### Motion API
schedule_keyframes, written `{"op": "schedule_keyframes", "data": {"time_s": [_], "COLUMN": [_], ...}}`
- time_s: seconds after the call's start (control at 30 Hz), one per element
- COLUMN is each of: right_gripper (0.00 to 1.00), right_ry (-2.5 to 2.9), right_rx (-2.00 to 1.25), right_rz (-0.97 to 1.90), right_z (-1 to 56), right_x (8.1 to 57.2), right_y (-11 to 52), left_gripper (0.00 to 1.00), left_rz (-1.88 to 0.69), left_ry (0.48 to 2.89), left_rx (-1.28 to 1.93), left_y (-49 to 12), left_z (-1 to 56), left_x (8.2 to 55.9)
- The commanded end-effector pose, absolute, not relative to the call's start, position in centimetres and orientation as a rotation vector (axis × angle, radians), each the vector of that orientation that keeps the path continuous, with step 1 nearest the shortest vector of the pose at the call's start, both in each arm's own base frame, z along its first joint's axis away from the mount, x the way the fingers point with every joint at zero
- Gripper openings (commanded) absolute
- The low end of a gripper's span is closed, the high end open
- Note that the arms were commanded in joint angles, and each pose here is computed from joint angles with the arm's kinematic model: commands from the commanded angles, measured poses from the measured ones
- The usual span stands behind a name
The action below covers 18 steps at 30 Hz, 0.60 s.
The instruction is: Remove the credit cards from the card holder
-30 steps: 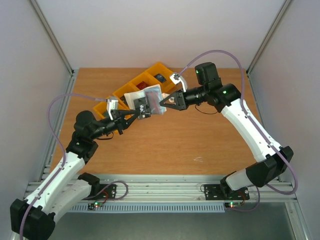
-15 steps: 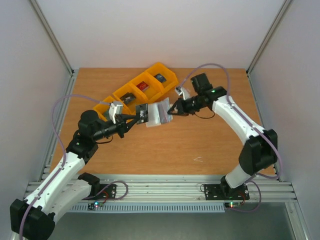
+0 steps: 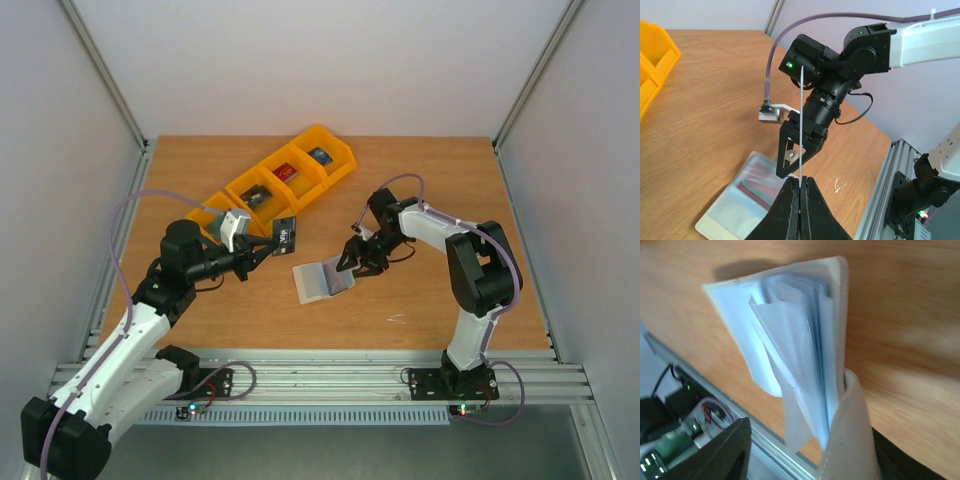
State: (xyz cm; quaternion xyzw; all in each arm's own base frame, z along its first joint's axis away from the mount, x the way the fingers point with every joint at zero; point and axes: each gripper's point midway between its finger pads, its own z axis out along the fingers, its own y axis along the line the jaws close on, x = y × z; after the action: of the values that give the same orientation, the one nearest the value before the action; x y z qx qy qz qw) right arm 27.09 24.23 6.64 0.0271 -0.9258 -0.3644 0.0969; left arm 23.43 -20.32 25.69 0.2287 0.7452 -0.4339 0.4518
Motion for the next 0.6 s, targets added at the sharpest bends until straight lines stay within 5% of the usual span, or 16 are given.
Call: {"op": "schedule_keyframes", "data": {"time_s": [0.0, 0.17, 0.43, 0.57], "right_gripper": [0.59, 0.73, 0.79, 0.80], "right_ry": [-2.854, -3.162, -2.887, -2.718], "right_rx": [0.044, 0.355, 1.381, 1.599], "right_rz": [-0.904, -0.740, -1.661, -1.639], "right_z": [7.6, 15.7, 35.4, 36.6], "right_x": [28.0, 30.1, 23.0, 20.0], "right_y": [21.2, 19.0, 27.1, 30.2], "left_gripper": [0.00, 0.00, 0.00, 0.00], "left_rz": [-1.106, -1.184, -1.301, -1.337], "left_ry": [1.778, 1.710, 1.581, 1.566], "left_rx": [0.649, 0.781, 0.915, 0.933], "left_y": [-20.9, -21.8, -22.8, -22.9], "left_z": [27.7, 28.4, 29.9, 30.4], "left_x": [22.7, 20.9, 19.1, 18.6]}}
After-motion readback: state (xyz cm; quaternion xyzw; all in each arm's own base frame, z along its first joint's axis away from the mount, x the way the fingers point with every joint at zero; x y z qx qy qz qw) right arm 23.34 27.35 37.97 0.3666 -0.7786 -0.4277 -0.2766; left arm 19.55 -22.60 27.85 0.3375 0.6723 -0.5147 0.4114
